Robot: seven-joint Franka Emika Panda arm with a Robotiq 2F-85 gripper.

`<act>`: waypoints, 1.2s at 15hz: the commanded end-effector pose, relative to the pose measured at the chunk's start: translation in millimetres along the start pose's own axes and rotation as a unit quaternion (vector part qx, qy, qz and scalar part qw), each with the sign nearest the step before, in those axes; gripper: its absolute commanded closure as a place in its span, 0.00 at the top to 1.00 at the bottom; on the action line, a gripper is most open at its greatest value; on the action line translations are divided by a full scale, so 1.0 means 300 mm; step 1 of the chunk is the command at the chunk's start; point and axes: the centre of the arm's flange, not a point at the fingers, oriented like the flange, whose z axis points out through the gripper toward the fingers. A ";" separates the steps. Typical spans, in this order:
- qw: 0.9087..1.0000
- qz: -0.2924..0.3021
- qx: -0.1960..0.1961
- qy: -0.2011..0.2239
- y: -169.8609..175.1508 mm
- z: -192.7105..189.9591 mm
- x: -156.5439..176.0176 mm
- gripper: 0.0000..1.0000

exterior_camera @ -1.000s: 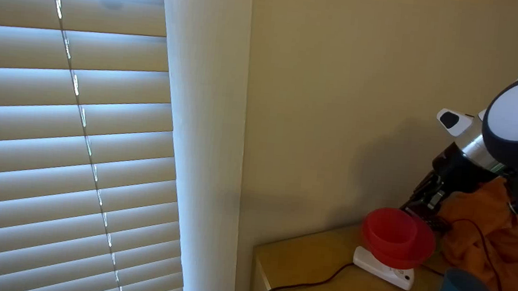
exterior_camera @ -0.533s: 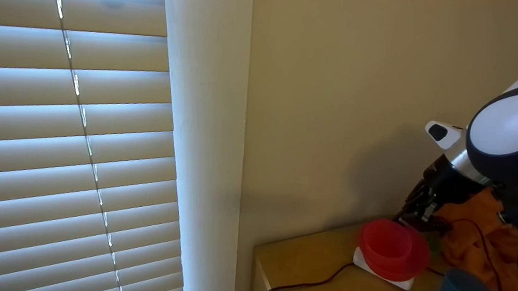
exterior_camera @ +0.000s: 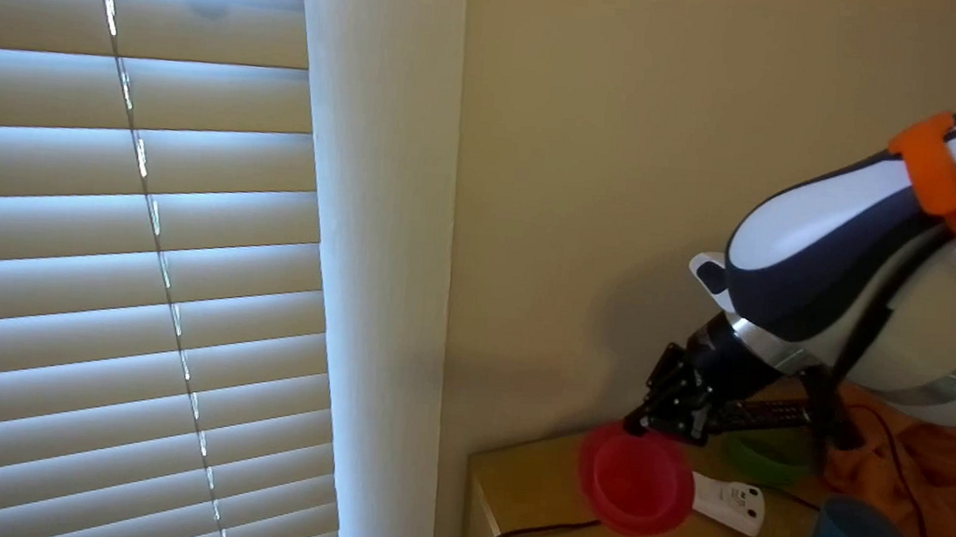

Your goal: Put the bowl on the table

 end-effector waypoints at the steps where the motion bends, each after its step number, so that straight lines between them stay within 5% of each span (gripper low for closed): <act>1: 0.997 -0.020 0.057 0.058 0.042 0.143 -0.093 0.01; 3: 0.993 -0.009 0.113 0.046 0.027 0.181 -0.154 0.01; 6: 0.984 0.010 0.178 -0.030 -0.027 0.204 -0.272 0.01; 10: 0.977 0.028 0.179 -0.111 -0.025 0.178 -0.267 0.01; 11: 0.977 0.032 0.178 -0.117 -0.025 0.165 -0.249 0.29; 15: 0.979 0.041 0.148 -0.132 -0.047 0.061 -0.180 0.50; 18: 0.982 0.082 0.084 -0.149 -0.088 -0.096 -0.140 0.74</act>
